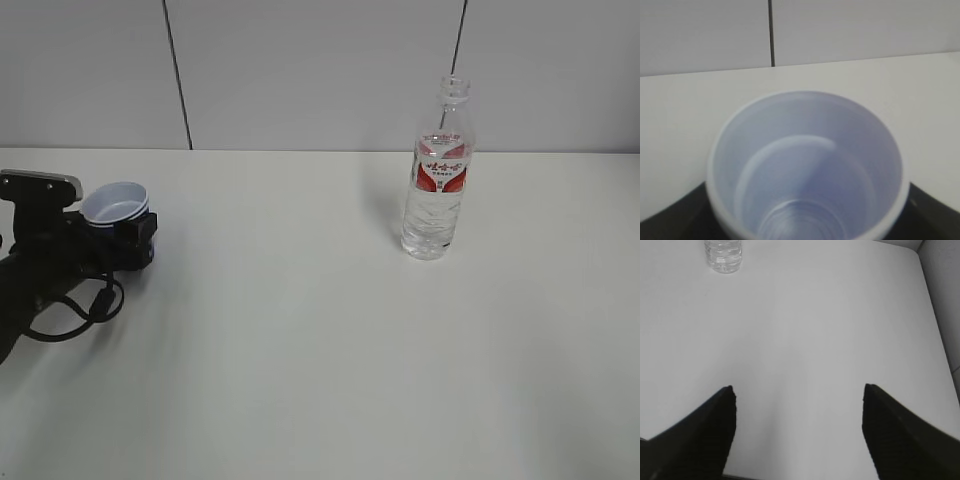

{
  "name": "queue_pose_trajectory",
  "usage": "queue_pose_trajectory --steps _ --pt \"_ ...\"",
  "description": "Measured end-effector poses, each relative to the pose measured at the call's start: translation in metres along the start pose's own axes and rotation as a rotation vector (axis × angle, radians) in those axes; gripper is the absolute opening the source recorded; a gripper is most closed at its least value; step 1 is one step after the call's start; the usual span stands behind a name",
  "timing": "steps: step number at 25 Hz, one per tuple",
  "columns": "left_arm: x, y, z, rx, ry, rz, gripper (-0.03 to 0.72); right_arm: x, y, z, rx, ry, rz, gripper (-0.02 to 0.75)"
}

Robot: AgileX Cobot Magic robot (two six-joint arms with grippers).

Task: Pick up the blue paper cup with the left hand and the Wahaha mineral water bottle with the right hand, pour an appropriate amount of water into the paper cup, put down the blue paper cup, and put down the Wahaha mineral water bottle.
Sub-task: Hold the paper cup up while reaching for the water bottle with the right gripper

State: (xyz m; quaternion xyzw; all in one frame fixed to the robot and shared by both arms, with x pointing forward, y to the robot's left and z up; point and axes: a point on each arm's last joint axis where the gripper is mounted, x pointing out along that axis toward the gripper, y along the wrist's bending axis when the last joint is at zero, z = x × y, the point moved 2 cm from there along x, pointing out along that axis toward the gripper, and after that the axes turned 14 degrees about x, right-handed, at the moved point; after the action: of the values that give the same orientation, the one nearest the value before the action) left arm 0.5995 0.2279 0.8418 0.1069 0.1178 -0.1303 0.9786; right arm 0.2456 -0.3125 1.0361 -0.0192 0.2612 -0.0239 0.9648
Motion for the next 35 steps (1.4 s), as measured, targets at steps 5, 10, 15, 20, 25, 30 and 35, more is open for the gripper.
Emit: queue_pose_trajectory --steps 5,10,15,20,25,30,35 --pt "0.000 -0.003 0.001 0.016 -0.009 -0.031 0.553 0.000 0.000 0.000 0.000 0.000 0.000 0.587" --pt "-0.005 -0.019 0.011 0.046 -0.036 -0.101 0.553 0.000 0.000 0.000 0.000 0.000 0.000 0.587" --pt "-0.027 -0.040 0.023 0.062 -0.047 -0.162 0.553 0.000 0.000 0.000 0.002 0.000 0.000 0.587" --pt "-0.056 -0.051 0.031 0.062 -0.046 -0.197 0.553 0.000 0.000 0.000 0.002 0.000 0.000 0.587" --pt "-0.073 -0.047 0.046 0.050 -0.060 -0.188 0.553 -0.004 0.003 0.008 0.020 -0.045 0.031 0.587" --pt "-0.076 -0.045 0.054 0.050 -0.074 -0.182 0.553 0.010 0.011 0.032 0.038 -0.057 0.083 0.587" --pt "-0.076 -0.045 0.054 0.030 -0.068 -0.183 0.553 0.042 0.018 0.057 0.040 -0.015 0.106 0.587"
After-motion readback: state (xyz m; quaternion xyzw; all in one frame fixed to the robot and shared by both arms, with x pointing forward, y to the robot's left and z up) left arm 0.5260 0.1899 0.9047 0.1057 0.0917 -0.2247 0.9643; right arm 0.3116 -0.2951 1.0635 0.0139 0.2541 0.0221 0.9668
